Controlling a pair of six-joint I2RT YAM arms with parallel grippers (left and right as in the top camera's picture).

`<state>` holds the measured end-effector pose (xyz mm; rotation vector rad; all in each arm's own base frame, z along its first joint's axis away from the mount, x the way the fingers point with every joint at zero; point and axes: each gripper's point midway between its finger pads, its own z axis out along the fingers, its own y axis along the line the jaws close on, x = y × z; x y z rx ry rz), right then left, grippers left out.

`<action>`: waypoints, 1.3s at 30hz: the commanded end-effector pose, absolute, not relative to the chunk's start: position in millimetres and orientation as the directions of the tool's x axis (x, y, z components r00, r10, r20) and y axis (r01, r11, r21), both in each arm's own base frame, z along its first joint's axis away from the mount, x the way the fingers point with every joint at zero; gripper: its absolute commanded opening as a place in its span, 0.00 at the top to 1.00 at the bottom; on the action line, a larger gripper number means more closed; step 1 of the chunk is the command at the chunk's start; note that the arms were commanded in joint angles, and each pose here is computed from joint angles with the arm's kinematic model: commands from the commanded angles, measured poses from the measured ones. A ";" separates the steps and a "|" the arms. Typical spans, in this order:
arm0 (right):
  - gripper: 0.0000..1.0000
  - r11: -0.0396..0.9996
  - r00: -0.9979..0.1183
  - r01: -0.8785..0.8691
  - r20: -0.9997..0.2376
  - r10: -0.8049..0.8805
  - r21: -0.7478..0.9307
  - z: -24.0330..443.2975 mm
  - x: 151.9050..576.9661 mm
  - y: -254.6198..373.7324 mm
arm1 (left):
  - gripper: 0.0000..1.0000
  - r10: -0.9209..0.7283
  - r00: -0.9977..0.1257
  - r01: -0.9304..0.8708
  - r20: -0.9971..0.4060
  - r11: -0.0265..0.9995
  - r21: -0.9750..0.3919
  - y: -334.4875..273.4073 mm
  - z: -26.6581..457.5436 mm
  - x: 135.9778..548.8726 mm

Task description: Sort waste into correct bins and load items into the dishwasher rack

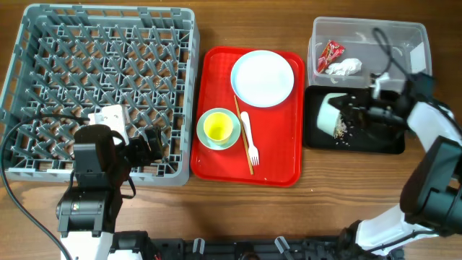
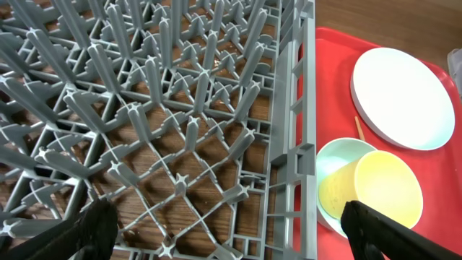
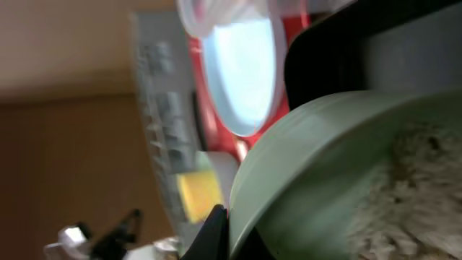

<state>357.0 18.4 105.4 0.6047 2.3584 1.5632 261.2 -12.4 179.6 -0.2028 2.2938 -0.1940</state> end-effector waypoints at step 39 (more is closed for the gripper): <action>0.96 0.916 -0.638 -0.391 -0.744 -0.199 0.090 181.1 417.6 169.9 | 0.00 -0.214 -0.643 -0.074 -0.736 0.973 -0.218 -13.7 189.9 263.6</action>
